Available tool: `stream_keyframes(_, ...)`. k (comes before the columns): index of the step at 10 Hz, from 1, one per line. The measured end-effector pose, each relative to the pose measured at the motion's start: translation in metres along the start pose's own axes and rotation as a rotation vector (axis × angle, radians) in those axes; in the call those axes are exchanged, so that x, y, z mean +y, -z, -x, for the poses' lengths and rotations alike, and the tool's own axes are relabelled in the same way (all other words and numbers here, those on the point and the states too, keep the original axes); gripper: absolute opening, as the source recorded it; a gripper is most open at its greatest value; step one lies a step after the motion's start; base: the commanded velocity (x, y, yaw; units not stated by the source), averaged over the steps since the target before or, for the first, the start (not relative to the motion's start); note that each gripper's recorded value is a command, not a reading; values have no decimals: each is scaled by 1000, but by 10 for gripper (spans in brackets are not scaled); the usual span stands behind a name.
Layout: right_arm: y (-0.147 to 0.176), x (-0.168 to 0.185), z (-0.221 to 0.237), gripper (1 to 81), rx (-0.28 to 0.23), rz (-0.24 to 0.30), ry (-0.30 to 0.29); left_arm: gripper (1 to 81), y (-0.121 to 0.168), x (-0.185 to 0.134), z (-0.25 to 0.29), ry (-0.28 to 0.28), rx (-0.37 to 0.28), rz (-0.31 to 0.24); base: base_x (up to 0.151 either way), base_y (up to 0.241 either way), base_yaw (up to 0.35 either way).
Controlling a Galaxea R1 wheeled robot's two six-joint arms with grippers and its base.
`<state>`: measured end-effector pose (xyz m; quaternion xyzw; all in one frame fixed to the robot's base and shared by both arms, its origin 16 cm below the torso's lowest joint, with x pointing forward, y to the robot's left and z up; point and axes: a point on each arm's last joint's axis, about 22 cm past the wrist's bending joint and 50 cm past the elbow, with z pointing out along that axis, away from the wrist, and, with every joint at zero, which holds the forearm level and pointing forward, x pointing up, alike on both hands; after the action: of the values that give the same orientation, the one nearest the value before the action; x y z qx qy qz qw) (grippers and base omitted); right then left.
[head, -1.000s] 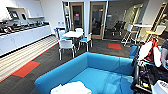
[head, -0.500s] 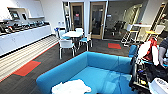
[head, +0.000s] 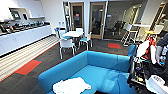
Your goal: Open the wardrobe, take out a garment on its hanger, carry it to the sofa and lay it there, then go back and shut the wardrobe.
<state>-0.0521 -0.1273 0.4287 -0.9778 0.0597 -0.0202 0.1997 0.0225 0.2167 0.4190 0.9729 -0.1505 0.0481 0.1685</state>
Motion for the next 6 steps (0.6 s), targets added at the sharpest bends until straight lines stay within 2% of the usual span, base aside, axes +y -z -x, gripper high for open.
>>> stream_keyframes(6,0,0,5,811,-4,0,-2,811,1,1,5,-1,-4,0,-93,0,0)
